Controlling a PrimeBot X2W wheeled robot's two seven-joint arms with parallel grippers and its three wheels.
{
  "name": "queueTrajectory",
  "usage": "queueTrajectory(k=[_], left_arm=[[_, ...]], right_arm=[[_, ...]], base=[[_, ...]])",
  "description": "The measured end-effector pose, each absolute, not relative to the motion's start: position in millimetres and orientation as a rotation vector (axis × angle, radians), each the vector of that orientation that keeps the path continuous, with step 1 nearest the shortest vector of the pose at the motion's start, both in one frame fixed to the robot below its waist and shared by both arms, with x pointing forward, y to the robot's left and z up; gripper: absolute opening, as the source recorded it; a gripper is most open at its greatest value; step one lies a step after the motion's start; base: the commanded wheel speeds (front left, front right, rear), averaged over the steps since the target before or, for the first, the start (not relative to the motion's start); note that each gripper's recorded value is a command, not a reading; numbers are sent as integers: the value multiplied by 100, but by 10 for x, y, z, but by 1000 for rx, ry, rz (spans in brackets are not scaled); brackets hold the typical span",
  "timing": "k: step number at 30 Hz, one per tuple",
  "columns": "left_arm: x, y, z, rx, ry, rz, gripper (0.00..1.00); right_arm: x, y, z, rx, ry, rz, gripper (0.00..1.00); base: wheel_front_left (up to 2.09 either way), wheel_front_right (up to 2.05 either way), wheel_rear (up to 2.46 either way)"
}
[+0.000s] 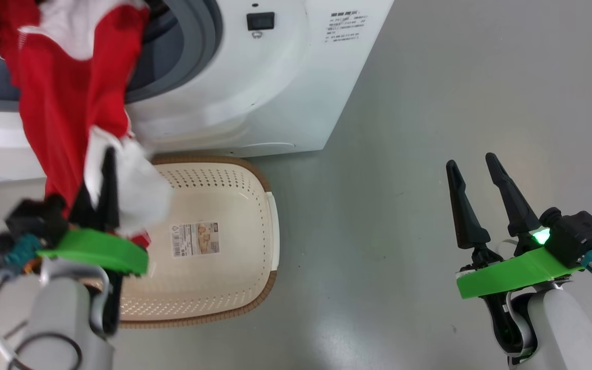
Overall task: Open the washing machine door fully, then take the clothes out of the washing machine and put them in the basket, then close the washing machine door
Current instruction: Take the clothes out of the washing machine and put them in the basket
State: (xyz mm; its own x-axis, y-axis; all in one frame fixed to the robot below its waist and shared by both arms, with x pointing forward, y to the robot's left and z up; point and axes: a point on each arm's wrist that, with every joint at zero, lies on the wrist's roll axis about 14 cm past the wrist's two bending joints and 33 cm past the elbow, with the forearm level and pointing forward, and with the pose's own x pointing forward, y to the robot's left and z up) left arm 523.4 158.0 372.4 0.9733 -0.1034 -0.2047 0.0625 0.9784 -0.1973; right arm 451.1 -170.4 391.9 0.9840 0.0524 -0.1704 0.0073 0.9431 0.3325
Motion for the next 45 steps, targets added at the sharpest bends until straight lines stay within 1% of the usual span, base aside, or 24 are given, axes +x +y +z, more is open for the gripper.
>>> queueTrajectory(k=[6, 13, 22, 28, 33, 45], left_arm=[[4953, 1526, 3549, -208, 285, -86, 0], [4786, 1496, 3291, -257, 374, -64, 0], [4415, 1276, 2802, -277, 569, -100, 0], [4268, 1241, 2606, -289, 647, -96, 0], [4281, 1208, 2497, -293, 682, -101, 0], [4508, 1153, 2297, -294, 709, -116, 0]], right_arm=[[4509, -1684, 3981, 341, 165, 31, 100], [4499, -1679, 3970, 341, 169, 32, 100], [4485, -1716, 3928, 338, 180, 20, 100], [4493, -1730, 3869, 338, 192, 14, 100], [4504, -1736, 3797, 337, 207, 11, 100], [4573, -1788, 3606, 330, 237, -7, 100]], base=[[0, 0, 0], [0, 0, 0], [0, 0, 0], [0, 0, 0], [0, 0, 0], [0, 0, 0]])
